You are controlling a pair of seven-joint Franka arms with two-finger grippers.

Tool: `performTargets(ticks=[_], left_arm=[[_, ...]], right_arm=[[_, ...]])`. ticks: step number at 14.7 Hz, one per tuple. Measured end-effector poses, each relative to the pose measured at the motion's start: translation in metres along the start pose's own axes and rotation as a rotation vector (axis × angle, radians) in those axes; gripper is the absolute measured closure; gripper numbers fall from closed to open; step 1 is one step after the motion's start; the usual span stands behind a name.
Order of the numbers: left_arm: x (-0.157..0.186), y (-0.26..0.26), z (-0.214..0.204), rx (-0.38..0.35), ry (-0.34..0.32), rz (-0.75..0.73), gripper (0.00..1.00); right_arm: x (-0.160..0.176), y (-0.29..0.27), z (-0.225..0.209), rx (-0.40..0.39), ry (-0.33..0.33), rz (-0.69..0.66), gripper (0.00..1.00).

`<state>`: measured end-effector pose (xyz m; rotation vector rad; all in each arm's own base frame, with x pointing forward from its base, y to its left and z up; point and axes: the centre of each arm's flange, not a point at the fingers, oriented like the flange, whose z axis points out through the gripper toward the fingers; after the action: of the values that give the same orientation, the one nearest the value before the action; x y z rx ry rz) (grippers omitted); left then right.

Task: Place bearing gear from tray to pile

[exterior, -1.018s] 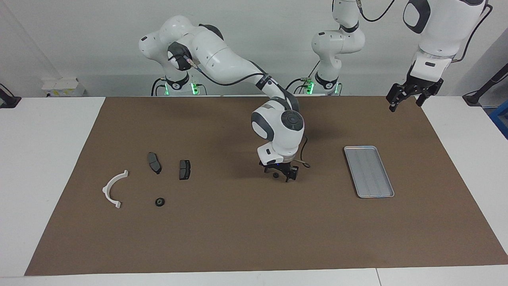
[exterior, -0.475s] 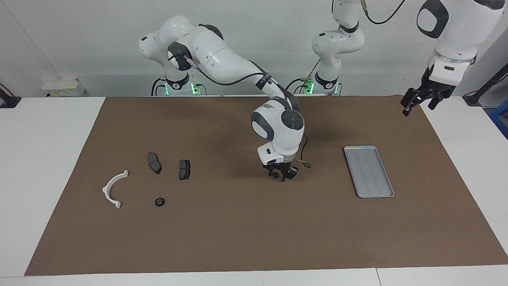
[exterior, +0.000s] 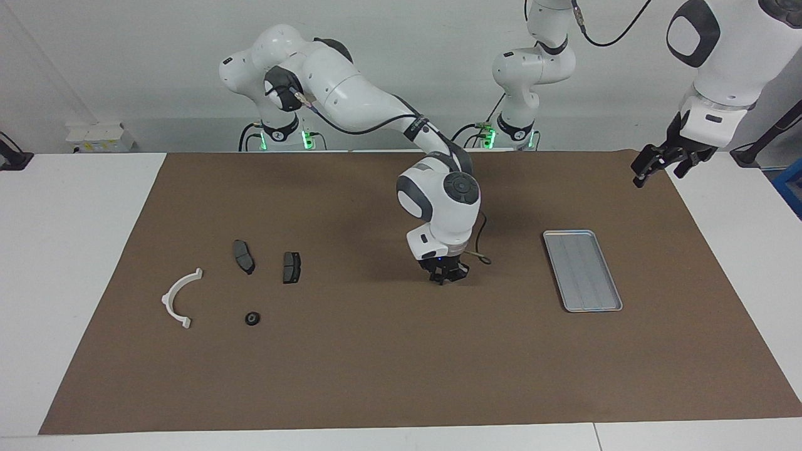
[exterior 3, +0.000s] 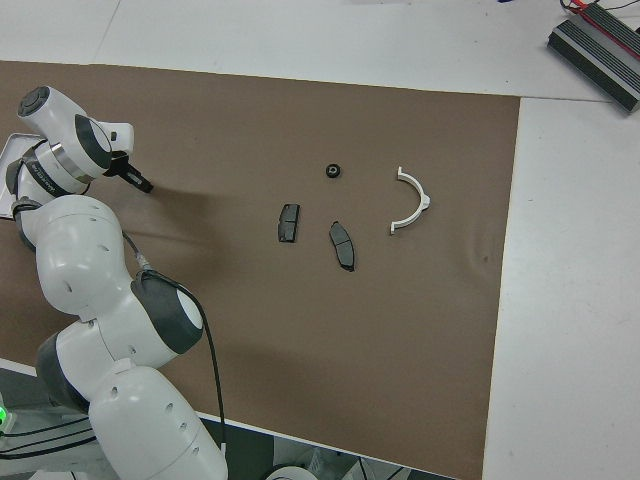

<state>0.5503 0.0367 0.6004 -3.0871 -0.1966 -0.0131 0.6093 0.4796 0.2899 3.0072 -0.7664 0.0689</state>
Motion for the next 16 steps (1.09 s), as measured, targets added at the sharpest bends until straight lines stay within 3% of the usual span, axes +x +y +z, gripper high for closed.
performTargets(ticks=[3, 7, 9, 13, 16], left_arm=[[-0.003, 0.002, 0.000, -0.003, -0.023, 0.004, 0.00], [-0.004, 0.003, 0.000, -0.004, -0.030, 0.006, 0.00], [-0.004, 0.003, -0.001, -0.005, -0.030, 0.008, 0.00], [-0.010, 0.006, -0.005, -0.004, -0.039, 0.015, 0.00], [-0.012, 0.006, -0.006, -0.006, -0.050, 0.018, 0.00]], right_arm=[[0.038, 0.025, -0.015, -0.065, -0.003, -0.063, 0.77], [0.172, 0.136, -0.100, -0.103, -0.049, -0.303, 0.77], [0.225, 0.192, -0.114, -0.094, -0.066, -0.385, 0.77], [0.274, 0.252, -0.051, -0.058, -0.038, -0.471, 0.77], [0.276, 0.277, -0.008, -0.042, -0.023, -0.480, 0.77]])
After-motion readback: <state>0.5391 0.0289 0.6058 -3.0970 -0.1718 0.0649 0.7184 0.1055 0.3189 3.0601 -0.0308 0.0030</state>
